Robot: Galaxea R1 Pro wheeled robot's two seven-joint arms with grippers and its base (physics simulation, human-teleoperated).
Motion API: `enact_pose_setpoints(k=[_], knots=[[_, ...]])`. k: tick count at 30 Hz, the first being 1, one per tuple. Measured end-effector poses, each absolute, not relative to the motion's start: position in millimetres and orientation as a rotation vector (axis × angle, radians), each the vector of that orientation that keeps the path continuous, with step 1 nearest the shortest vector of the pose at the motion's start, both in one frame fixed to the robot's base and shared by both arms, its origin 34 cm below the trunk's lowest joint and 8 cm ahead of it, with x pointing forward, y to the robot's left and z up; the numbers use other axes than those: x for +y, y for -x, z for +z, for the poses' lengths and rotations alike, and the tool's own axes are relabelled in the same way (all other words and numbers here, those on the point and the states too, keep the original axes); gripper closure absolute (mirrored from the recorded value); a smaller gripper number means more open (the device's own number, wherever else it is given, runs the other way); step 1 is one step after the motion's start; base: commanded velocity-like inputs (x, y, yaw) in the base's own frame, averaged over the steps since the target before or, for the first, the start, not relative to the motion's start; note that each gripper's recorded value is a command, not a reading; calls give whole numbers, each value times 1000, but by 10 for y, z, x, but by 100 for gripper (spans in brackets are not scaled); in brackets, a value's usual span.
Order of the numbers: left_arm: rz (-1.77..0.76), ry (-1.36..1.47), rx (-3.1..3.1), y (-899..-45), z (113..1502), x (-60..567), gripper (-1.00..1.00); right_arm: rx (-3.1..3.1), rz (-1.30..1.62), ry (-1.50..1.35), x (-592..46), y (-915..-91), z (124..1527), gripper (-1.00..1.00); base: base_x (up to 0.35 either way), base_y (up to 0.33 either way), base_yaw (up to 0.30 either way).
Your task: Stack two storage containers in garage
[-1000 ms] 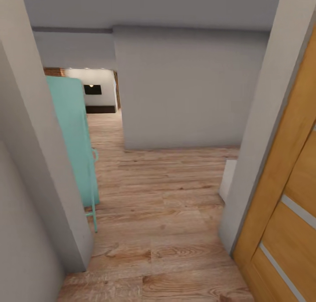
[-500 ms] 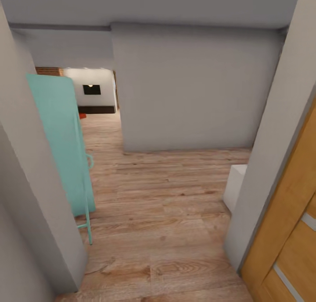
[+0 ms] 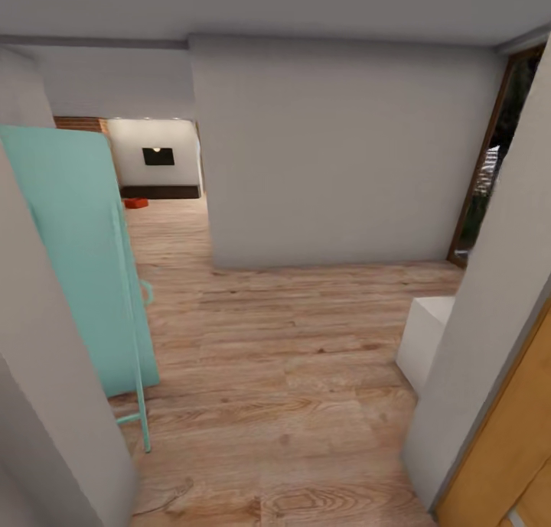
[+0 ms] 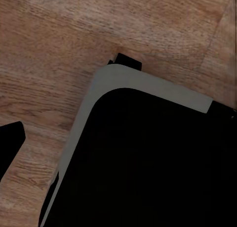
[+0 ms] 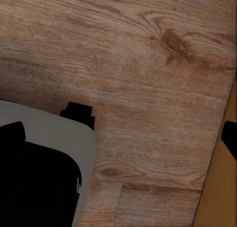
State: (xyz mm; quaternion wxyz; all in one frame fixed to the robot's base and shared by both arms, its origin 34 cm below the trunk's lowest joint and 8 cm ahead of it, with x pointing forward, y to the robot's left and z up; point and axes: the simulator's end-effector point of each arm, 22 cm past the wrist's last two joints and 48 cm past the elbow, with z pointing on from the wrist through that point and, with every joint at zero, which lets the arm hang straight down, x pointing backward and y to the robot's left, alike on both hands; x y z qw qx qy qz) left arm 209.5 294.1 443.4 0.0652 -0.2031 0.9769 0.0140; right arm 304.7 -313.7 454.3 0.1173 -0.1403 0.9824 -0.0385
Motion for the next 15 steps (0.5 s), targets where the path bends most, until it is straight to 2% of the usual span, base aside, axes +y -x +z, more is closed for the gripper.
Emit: enact_pose_setpoints(k=[15], knots=[[42,613,2948,-2095,4434,2941,-100,2875,-112,410,-3134,-3047,4543,-100,326,0,0]])
